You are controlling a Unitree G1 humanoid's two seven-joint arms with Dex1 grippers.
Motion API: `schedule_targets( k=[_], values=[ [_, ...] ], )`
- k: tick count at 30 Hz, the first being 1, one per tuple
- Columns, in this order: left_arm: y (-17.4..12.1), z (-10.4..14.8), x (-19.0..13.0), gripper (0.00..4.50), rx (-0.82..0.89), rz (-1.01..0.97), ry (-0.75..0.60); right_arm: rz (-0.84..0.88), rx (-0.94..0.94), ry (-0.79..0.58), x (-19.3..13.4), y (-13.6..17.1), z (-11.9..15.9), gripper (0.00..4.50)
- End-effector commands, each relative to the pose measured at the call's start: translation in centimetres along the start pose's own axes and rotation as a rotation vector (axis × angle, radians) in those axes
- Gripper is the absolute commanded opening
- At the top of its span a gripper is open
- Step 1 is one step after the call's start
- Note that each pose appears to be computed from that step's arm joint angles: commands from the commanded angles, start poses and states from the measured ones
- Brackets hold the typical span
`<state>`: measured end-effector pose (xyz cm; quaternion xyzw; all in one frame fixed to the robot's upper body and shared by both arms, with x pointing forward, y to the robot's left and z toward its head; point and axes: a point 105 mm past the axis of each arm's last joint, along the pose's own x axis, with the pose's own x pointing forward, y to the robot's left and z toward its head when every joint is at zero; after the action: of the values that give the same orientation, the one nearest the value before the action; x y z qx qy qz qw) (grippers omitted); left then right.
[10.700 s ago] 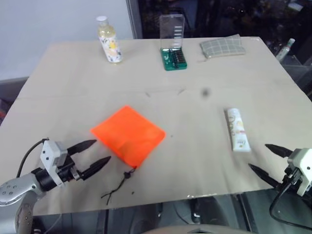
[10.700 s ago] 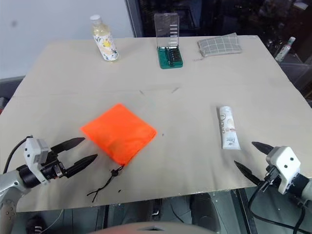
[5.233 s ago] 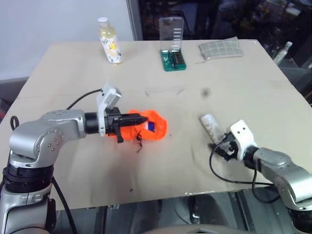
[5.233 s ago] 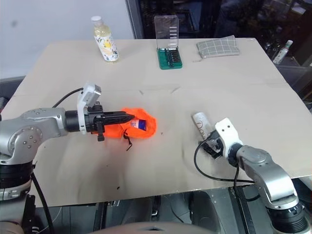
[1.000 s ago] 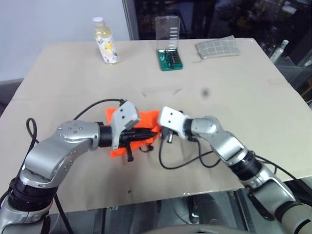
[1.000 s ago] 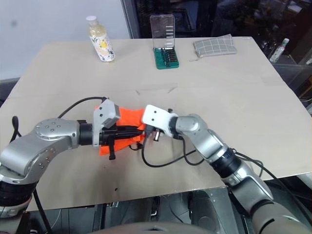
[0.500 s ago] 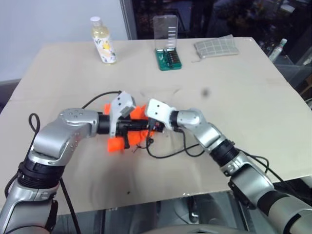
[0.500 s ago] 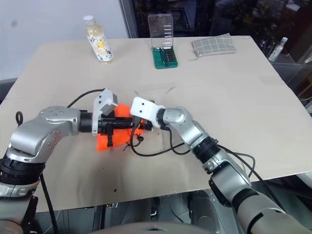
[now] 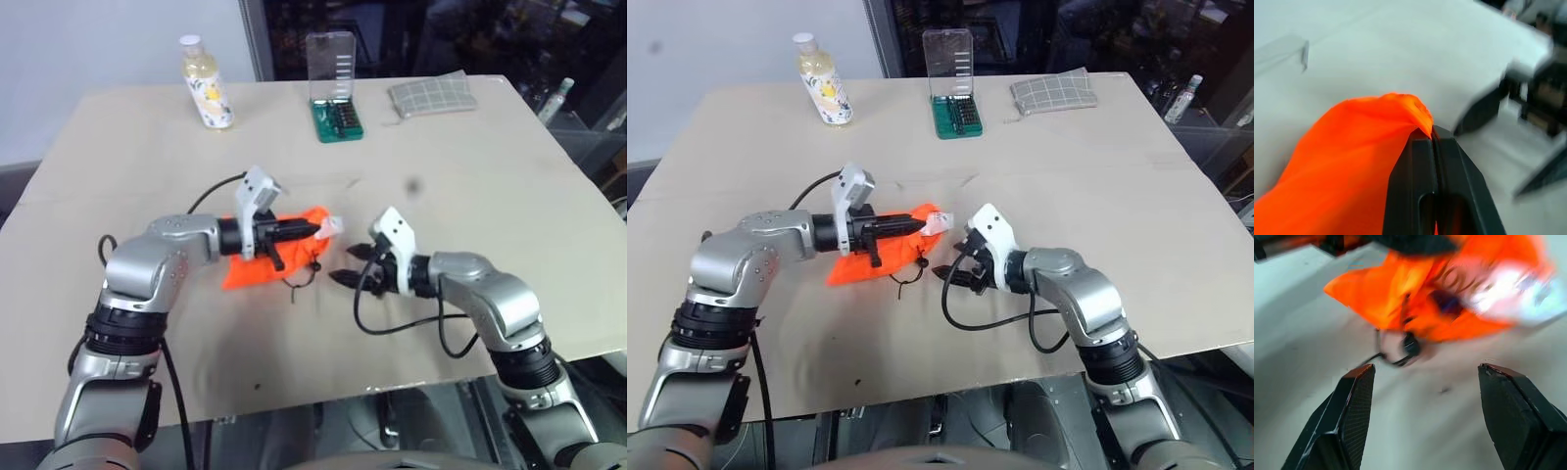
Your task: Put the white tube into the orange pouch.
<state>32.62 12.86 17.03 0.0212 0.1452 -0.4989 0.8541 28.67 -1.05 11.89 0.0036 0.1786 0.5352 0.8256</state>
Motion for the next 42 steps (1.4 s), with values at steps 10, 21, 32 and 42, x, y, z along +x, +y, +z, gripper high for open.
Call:
schedule_targets(
  k=[10,21,32,42],
  values=[
    [-1.3,3.2,-0.5,0.00,0.017,0.018,-0.105,-0.001,0.085,-0.056,3.9,-0.6,-0.5,3.38],
    [-1.3,3.6,-0.5,0.00,-0.010,0.034,-0.156,-0.086,0.066,-0.180,3.0,-3.2,0.9,0.87],
    [-1.4,13.2,0.2,0.00,-0.080,-0.057,-0.675,-0.271,-0.198,-0.474,-7.8,-6.4,13.6,0.09],
    [-2.1,3.1,1.2,0.00,-0.253,0.025,-0.438,-0.141,-0.311,-0.536,-9.1,-0.8,17.5,0.09]
  ],
)
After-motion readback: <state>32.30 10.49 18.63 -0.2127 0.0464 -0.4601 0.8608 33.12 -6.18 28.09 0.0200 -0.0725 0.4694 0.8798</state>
